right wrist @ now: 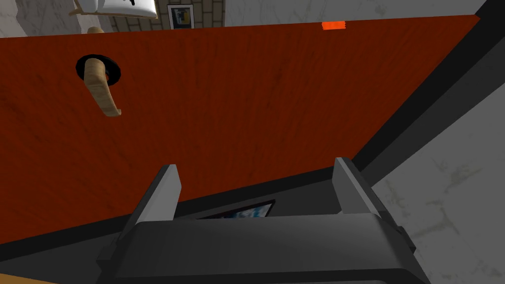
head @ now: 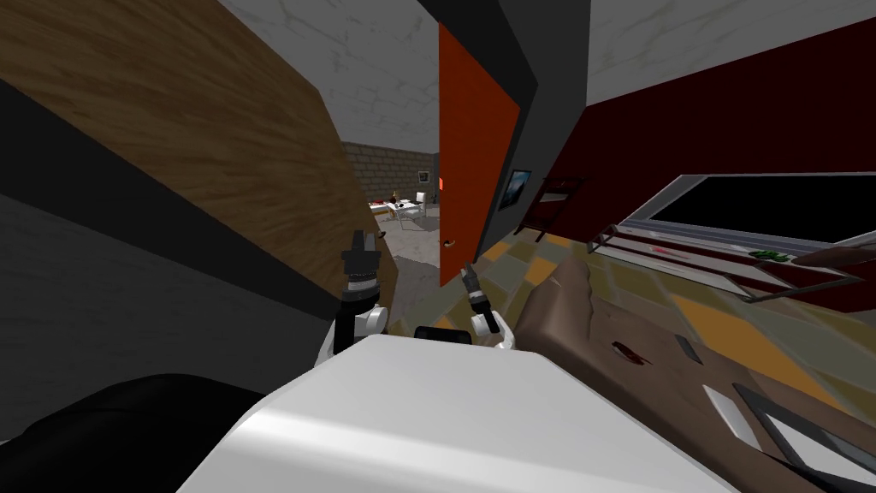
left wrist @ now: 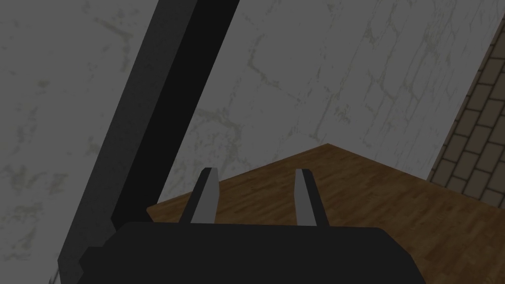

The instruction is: Push the door open

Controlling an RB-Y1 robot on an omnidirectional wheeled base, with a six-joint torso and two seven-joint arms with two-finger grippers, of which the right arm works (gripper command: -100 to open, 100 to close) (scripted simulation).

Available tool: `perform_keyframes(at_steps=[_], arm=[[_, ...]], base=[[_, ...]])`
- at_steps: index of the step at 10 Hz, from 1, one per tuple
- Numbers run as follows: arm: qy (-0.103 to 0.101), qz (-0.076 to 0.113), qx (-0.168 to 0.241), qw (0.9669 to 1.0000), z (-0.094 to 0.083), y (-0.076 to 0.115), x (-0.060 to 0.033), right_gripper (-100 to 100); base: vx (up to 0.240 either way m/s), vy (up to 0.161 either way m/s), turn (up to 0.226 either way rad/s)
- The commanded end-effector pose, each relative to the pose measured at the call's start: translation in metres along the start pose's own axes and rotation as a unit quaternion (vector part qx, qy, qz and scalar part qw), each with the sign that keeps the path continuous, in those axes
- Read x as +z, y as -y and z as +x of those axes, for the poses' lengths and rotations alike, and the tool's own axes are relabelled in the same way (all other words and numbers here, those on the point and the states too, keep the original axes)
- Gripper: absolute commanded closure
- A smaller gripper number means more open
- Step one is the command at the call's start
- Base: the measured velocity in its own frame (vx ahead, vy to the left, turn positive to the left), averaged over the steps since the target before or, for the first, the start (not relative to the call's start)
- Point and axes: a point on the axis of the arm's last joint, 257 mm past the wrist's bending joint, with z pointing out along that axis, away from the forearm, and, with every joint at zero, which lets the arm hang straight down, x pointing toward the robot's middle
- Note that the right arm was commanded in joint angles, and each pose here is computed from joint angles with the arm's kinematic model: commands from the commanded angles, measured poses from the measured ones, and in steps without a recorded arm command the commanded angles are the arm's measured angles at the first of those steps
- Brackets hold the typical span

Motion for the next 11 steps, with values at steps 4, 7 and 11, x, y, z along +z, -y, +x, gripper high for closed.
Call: perform_keyframes(at_steps=[4,7,11], arm=[[-0.025,0.024,0.009,0.9994,0.019,0.029,-0.0025,-100],[-0.039,0.037,0.014,0.9985,0.029,0.044,-0.0052,-100],[-0.056,0.053,0.019,0.9969,0.043,0.063,-0.0095,-100]], base=[[0.103,-0.065,0.036],[0.109,-0.063,0.022],[0.092,-0.057,0.028]])
